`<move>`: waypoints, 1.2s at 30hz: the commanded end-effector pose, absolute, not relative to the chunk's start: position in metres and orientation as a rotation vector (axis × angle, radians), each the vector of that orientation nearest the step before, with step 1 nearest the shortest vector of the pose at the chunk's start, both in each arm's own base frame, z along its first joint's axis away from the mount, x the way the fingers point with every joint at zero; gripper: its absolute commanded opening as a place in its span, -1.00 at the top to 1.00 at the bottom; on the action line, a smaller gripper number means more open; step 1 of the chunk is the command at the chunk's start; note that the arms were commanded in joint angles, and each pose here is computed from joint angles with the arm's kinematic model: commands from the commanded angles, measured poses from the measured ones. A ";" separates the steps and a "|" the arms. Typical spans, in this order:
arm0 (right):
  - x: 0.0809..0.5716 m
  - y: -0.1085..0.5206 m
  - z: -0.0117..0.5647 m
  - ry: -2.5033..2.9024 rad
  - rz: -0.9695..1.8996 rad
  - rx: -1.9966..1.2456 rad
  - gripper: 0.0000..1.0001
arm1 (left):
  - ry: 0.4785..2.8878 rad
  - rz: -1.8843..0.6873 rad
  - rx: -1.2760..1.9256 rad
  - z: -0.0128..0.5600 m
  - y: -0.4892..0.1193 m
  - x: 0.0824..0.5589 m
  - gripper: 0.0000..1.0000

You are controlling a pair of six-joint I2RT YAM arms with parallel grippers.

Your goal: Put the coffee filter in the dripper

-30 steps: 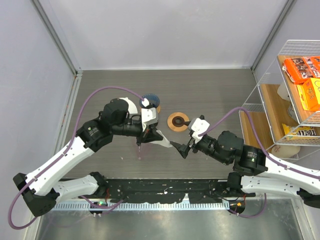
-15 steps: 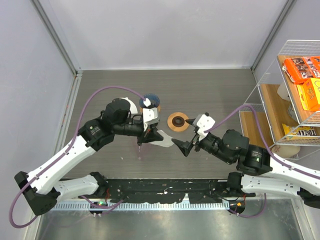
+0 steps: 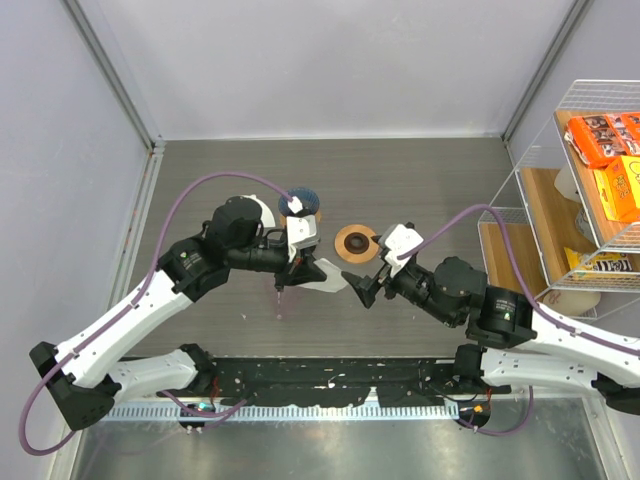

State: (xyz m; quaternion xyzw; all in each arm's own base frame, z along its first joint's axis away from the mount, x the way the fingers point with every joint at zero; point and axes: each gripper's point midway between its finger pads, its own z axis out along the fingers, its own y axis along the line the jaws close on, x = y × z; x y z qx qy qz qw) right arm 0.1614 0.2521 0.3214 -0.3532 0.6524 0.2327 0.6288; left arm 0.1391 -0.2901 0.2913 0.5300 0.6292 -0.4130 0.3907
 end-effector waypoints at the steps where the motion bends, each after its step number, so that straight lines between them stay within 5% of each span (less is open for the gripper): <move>1: 0.165 0.243 0.357 1.444 0.560 -0.695 -0.91 | 1.556 -1.051 1.347 0.303 -0.291 0.139 1.00; 36: 0.160 0.249 0.329 1.506 0.559 -0.769 -0.90 | 1.565 -1.030 1.304 0.309 -0.289 0.142 1.00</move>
